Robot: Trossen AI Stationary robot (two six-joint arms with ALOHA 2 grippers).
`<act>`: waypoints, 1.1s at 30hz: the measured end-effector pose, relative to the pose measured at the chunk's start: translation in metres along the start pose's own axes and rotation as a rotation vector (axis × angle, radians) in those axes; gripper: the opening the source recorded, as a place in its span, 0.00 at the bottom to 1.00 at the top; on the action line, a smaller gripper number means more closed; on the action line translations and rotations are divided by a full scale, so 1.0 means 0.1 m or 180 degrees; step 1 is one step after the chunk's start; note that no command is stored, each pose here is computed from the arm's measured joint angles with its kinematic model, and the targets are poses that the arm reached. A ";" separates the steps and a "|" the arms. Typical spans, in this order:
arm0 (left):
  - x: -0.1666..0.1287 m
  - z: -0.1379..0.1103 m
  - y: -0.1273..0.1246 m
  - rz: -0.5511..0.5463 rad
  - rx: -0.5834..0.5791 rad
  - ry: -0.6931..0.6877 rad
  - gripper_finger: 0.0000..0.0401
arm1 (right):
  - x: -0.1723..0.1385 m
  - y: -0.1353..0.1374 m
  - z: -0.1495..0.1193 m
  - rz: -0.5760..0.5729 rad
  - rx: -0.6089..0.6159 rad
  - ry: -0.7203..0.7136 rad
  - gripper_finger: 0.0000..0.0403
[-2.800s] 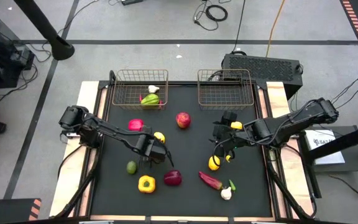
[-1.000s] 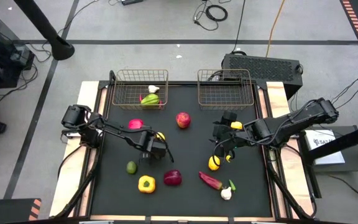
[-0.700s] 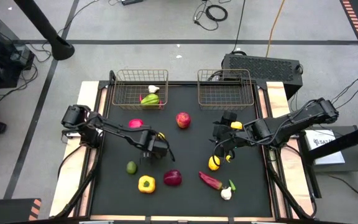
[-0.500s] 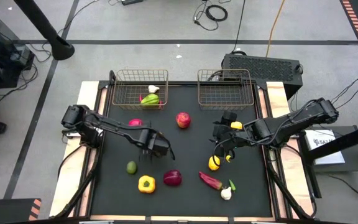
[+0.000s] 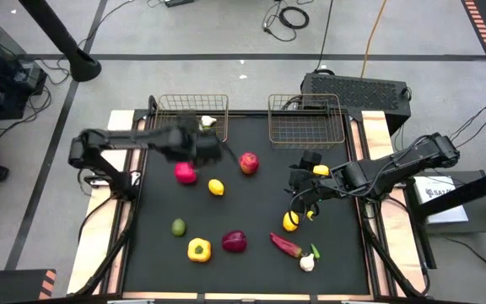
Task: Sort produce into baskets
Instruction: Put the left garlic into the left wire basket, then put the yellow bell pepper into the left wire basket
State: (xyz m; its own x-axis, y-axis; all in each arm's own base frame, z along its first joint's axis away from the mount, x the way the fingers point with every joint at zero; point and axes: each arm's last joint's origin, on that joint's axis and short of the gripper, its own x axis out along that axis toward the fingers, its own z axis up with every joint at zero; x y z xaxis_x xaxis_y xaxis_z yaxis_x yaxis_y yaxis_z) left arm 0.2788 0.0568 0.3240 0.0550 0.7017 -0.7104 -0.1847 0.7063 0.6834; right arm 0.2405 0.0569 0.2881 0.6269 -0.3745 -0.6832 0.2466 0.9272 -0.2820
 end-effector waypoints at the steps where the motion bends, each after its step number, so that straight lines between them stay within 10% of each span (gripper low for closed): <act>1: 0.06 0.00 0.12 -0.0015 -0.0098 -0.0030 0.53 | 0.00 0.00 0.00 0.0000 -0.0001 0.0000 0.84; 9: 0.81 -0.14 0.91 -0.0635 -0.1023 -0.0028 0.54 | 0.00 0.00 0.00 -0.0001 0.0125 0.0003 0.84; 19: 1.38 -0.30 1.09 -0.0811 -0.1458 0.0494 0.71 | 0.00 0.00 -0.02 -0.0015 0.0214 0.0056 0.84; 26: 1.32 -0.34 1.07 -0.0738 -0.1975 0.0664 0.78 | 0.00 0.00 -0.02 -0.0015 0.0311 0.0058 0.84; 33: 0.61 -0.41 0.89 -0.1448 -0.2198 0.0333 0.78 | 0.01 0.00 -0.02 -0.0018 0.0324 0.0065 0.84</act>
State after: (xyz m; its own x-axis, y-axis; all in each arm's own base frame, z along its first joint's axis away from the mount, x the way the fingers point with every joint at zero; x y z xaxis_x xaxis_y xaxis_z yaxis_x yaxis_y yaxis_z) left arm 0.2258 0.1584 0.3347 0.1846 0.3253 -0.9274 -0.7287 0.6785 0.0930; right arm 0.2395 0.0567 0.2862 0.6103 -0.3788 -0.6957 0.3244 0.9207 -0.2168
